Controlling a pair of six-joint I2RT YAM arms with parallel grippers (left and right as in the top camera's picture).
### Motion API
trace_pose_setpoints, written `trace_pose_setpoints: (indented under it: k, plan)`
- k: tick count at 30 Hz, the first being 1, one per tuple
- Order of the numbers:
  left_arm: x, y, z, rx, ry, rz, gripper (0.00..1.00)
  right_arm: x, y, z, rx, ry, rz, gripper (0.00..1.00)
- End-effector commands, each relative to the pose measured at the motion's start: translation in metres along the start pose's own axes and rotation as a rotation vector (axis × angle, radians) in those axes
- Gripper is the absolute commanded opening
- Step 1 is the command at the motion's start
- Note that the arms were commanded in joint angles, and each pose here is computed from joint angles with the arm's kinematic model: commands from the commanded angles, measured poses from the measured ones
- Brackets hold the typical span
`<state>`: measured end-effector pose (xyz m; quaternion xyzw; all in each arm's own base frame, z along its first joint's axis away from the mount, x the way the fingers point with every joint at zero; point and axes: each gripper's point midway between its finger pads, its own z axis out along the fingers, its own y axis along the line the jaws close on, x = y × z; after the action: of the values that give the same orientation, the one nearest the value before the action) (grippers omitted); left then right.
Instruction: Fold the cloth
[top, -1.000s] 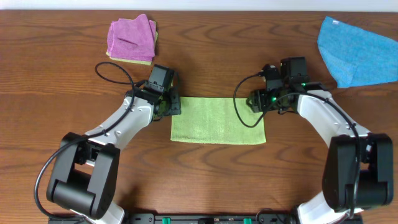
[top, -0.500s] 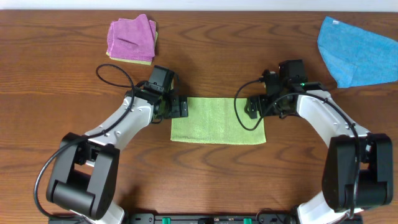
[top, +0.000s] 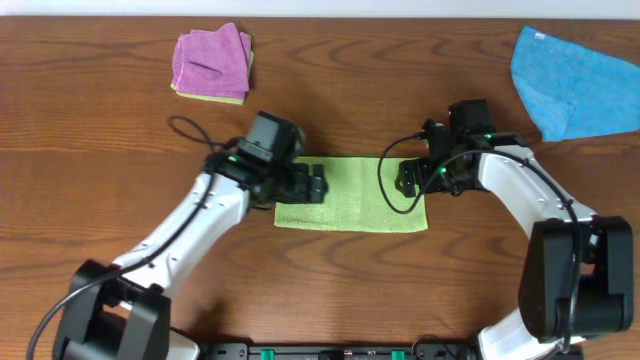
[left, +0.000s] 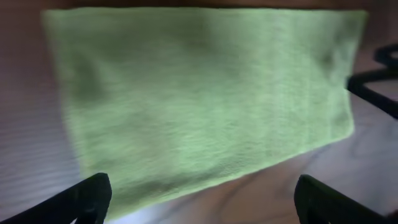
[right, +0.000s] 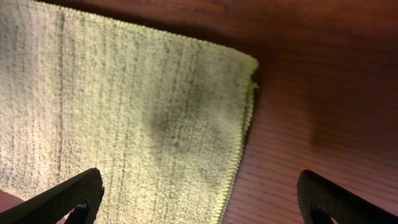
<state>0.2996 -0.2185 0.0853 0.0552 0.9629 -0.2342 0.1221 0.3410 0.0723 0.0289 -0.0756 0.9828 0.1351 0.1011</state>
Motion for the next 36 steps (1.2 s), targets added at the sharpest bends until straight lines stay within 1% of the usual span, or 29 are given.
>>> trace_pose_setpoints:
  k: [1,4,9,11,14,16,18,20,22,23,24,27,30,32,34,36]
  plan:
    - [0.008,-0.007,0.022,-0.008,0.04,0.019,0.95,0.004,-0.013,-0.005,0.008,-0.012,0.028,0.99]
    - [0.008,-0.001,0.04,-0.029,0.052,0.019,0.95,0.006,-0.017,-0.005,-0.009,-0.013,0.049,0.99]
    - [0.012,0.02,0.063,-0.076,0.089,-0.011,0.95,0.009,-0.004,-0.003,-0.047,0.001,0.009,0.99]
    - [0.013,0.024,0.067,-0.085,0.095,-0.016,0.95,0.011,0.002,-0.001,-0.053,0.01,-0.007,0.99]
    - [0.01,0.036,0.069,-0.142,0.078,-0.019,0.95,0.014,0.007,0.001,-0.054,0.02,-0.023,0.99]
    - [0.008,0.038,0.068,-0.157,0.07,-0.018,0.95,0.017,0.01,0.003,-0.056,0.028,-0.027,0.96]
    - [0.009,0.038,0.069,-0.157,0.071,-0.018,0.95,0.021,0.01,0.006,-0.058,0.036,-0.028,0.95]
    - [0.009,0.038,0.069,-0.157,0.072,-0.019,1.0,0.025,0.01,0.01,-0.06,0.038,-0.024,0.94]
    - [0.009,0.038,0.069,-0.158,0.071,-0.023,0.8,0.031,0.008,0.015,-0.059,0.041,0.006,0.94]
    - [0.008,0.038,0.069,-0.157,0.07,-0.028,0.72,0.034,0.008,0.017,-0.06,0.046,0.021,0.94]
    - [0.008,0.038,0.069,-0.157,0.069,-0.03,0.7,0.035,0.009,0.018,-0.068,0.049,0.025,0.94]
    - [0.008,0.038,0.069,-0.157,0.069,-0.029,0.68,0.036,0.019,0.018,-0.113,0.05,0.023,0.93]
    - [0.008,0.038,0.069,-0.156,0.067,-0.028,0.7,0.037,0.027,0.019,-0.128,0.059,0.034,0.91]
    - [0.007,0.038,0.069,-0.154,0.064,-0.028,0.72,0.04,0.034,0.022,-0.134,0.068,0.039,0.89]
    - [0.007,0.038,0.069,-0.154,0.063,-0.028,0.77,0.043,0.04,0.025,-0.137,0.076,0.046,0.87]
    - [0.007,0.038,0.069,-0.154,0.064,-0.028,0.77,0.047,0.045,0.03,-0.14,0.079,0.038,0.82]
